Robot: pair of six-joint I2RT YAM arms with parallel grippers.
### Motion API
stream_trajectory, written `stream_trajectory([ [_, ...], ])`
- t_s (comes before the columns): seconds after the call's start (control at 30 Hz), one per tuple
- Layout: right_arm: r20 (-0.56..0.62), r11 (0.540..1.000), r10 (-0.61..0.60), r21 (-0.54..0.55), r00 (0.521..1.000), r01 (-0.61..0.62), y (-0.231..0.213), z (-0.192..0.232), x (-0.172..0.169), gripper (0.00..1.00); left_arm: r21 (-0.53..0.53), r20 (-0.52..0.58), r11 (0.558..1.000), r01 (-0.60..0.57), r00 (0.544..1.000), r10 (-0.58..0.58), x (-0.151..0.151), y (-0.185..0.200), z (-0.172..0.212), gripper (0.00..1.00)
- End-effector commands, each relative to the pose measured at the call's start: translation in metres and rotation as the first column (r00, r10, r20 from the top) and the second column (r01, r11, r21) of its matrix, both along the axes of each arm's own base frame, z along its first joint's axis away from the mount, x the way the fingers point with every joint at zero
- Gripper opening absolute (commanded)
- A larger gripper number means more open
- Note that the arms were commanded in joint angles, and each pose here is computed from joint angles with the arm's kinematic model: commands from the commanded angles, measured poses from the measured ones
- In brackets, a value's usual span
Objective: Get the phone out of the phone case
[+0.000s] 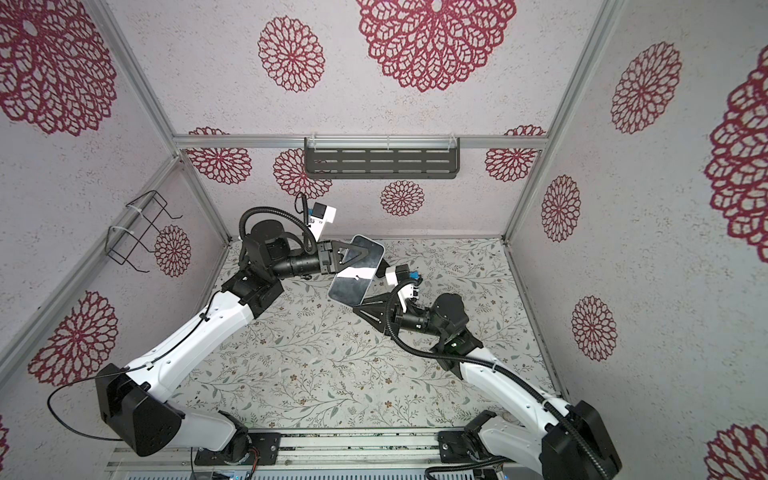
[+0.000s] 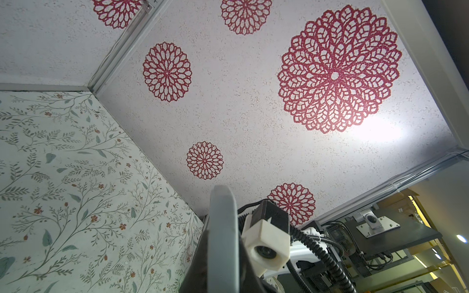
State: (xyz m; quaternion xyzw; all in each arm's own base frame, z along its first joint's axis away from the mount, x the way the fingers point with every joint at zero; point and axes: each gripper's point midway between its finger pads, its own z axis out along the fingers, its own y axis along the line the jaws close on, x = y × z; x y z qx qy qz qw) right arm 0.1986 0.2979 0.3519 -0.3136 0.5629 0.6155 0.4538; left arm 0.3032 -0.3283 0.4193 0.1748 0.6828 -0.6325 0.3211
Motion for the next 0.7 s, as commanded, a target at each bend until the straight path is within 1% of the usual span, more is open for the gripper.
stream_trajectory([
  [0.0,0.073,0.999,0.001,0.053,0.997,-0.005,-0.006,0.024,-0.005,0.21,-0.028,0.075,0.999,0.043,0.996,-0.041,-0.016,-0.001,0.025,0.00],
  [0.17,0.111,0.998,0.016,0.063,0.994,-0.024,-0.007,0.026,-0.010,0.00,-0.022,0.071,0.998,0.057,0.996,-0.055,-0.017,-0.006,0.023,0.00],
  [0.37,0.202,0.996,-0.042,0.084,0.978,0.026,-0.012,0.031,-0.010,0.00,-0.022,-0.013,0.998,0.062,0.998,-0.063,-0.011,-0.020,0.009,0.00],
  [0.47,0.256,0.990,-0.117,0.111,0.960,0.091,-0.018,0.034,-0.005,0.00,-0.037,-0.086,0.998,0.051,0.995,-0.054,-0.006,-0.027,-0.001,0.00],
  [0.57,0.315,0.976,-0.205,0.137,0.927,0.170,-0.024,0.040,0.002,0.00,-0.068,-0.143,0.996,0.051,0.988,-0.060,-0.008,-0.036,-0.007,0.00],
  [0.67,0.381,0.950,-0.306,0.180,0.873,0.255,-0.033,0.048,0.010,0.00,-0.072,-0.201,0.996,0.061,0.977,-0.074,-0.014,-0.051,-0.016,0.00],
])
